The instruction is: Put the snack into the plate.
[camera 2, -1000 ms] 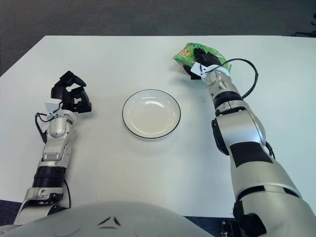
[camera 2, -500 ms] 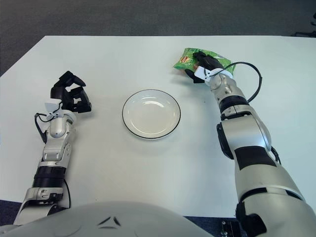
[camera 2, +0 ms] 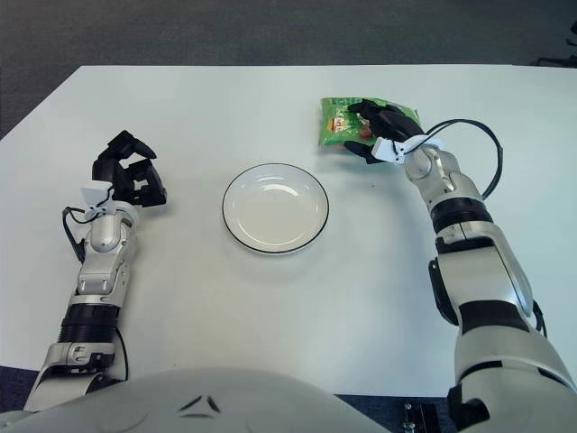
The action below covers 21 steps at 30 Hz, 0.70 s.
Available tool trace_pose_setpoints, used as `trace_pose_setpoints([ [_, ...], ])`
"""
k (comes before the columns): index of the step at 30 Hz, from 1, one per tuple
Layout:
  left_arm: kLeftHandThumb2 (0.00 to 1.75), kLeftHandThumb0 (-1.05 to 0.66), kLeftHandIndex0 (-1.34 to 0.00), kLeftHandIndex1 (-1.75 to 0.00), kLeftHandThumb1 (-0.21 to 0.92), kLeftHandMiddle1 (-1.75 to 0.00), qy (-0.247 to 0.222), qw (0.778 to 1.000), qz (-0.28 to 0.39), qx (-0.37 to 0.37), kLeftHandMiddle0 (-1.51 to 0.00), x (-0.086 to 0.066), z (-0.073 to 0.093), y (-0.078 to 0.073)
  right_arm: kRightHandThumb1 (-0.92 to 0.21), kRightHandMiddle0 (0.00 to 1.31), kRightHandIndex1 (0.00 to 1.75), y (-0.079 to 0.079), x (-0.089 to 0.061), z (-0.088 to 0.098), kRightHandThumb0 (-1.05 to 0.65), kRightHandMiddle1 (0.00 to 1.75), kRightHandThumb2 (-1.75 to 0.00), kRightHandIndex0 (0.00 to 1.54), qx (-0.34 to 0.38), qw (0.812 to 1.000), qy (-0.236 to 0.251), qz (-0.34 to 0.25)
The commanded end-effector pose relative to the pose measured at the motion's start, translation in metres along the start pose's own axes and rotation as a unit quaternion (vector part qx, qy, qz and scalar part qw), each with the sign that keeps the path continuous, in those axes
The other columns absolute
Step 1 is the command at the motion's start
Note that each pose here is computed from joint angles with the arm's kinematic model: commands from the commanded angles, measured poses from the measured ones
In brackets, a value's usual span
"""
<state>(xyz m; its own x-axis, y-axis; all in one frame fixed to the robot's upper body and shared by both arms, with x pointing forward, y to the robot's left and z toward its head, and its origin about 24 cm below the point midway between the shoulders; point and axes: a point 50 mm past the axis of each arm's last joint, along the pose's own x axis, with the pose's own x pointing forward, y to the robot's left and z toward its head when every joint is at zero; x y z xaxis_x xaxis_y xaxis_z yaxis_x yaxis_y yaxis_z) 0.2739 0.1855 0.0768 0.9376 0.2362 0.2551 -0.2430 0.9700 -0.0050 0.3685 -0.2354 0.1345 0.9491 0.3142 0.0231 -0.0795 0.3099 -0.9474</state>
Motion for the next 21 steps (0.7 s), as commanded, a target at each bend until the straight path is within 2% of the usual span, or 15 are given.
trace_pose_setpoints([
  [1, 1.69, -0.62, -0.87, -1.75, 0.02, -1.75, 0.112, 0.994, 0.015, 0.006, -1.31, -0.043, -0.047, 0.004, -0.92, 0.00, 0.53, -0.017, -0.008, 0.009, -0.79, 0.72, -0.76, 0.00, -0.006, 0.999, -0.027, -0.026],
  [7, 1.69, -0.62, -0.87, -1.75, 0.02, -1.75, 0.112, 0.994, 0.013, 0.006, -1.30, -0.042, -0.048, 0.003, -0.92, 0.00, 0.61, -0.032, -0.023, 0.020, -0.80, 0.74, -0.75, 0.00, -0.007, 0.998, -0.039, -0.053],
  [9, 1.69, -0.62, -0.87, -1.75, 0.02, -1.75, 0.113, 0.994, 0.012, 0.005, -1.30, -0.042, -0.048, 0.003, -0.92, 0.00, 0.68, -0.038, -0.028, 0.025, -0.81, 0.80, -0.74, 0.00, -0.014, 0.997, -0.043, -0.069],
  [15, 1.69, -0.62, -0.87, -1.75, 0.02, -1.75, 0.113, 0.994, 0.009, 0.003, -1.30, -0.042, -0.048, 0.002, -0.92, 0.00, 0.74, -0.054, -0.034, 0.029, -0.83, 0.87, -0.74, 0.00, -0.047, 0.994, -0.025, -0.094],
  [19, 1.69, -0.62, -0.87, -1.75, 0.02, -1.75, 0.112, 0.994, 0.005, 0.003, -1.30, -0.042, -0.048, 0.001, -0.92, 0.00, 0.75, -0.068, -0.044, 0.040, -0.82, 0.90, -0.72, 0.00, -0.051, 0.991, -0.025, -0.125],
  [21, 1.68, -0.62, -0.87, -1.75, 0.02, -1.75, 0.112, 0.994, 0.006, 0.003, -1.30, -0.042, -0.048, 0.001, -0.92, 0.00, 0.76, -0.070, -0.047, 0.041, -0.80, 0.90, -0.71, 0.00, -0.046, 0.988, -0.017, -0.143],
])
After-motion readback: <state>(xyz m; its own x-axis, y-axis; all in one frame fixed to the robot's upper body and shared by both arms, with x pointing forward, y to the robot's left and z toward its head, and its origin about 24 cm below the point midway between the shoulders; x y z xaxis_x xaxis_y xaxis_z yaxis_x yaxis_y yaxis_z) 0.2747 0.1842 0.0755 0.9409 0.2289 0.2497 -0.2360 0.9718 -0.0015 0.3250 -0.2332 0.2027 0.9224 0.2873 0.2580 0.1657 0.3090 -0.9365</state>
